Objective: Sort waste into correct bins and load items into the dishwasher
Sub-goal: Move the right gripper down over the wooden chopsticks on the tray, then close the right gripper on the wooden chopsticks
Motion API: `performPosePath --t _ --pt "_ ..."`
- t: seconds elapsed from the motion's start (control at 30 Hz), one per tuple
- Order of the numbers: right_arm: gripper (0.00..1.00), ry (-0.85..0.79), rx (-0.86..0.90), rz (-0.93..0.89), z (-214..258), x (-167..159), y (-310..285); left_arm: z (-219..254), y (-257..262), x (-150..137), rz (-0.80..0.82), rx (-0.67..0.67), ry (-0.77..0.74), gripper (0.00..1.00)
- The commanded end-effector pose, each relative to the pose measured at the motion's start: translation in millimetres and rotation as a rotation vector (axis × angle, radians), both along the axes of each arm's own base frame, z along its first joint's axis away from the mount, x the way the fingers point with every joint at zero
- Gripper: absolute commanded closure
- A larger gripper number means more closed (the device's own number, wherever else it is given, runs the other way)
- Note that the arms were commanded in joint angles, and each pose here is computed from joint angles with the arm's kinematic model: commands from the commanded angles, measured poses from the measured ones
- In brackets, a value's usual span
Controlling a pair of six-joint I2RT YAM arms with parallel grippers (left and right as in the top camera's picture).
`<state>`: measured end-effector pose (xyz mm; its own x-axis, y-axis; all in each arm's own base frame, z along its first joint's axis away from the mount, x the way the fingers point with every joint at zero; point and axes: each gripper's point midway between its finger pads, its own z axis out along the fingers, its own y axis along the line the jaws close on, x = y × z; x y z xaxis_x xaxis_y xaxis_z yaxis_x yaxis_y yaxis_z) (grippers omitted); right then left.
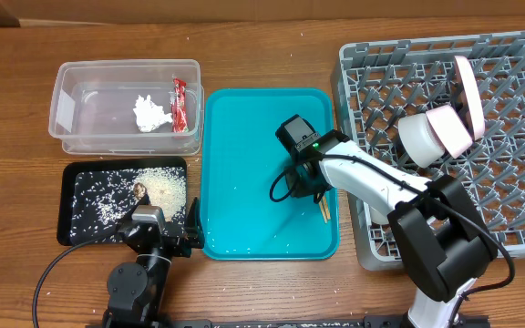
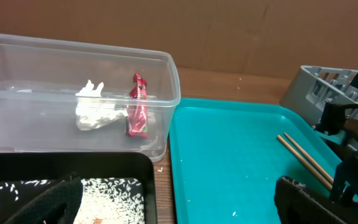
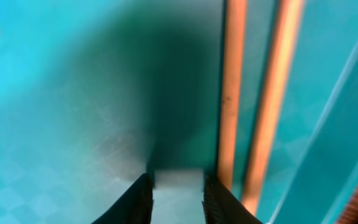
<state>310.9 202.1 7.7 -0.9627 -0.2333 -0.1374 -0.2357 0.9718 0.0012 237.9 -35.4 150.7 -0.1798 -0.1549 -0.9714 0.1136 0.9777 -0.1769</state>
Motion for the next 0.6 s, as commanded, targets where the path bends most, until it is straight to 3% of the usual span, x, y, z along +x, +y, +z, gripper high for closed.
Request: performPosePath --t 0.0,0.57 --pt "0.66 -0.111 0.002 -0.008 30 20 1 1 0 0 0.000 -0.012 -0.008 0.00" --pt "0.66 -0.177 -0.025 -0.028 29 34 -3 1 0 0 0.000 -0.012 -0.009 0.00"
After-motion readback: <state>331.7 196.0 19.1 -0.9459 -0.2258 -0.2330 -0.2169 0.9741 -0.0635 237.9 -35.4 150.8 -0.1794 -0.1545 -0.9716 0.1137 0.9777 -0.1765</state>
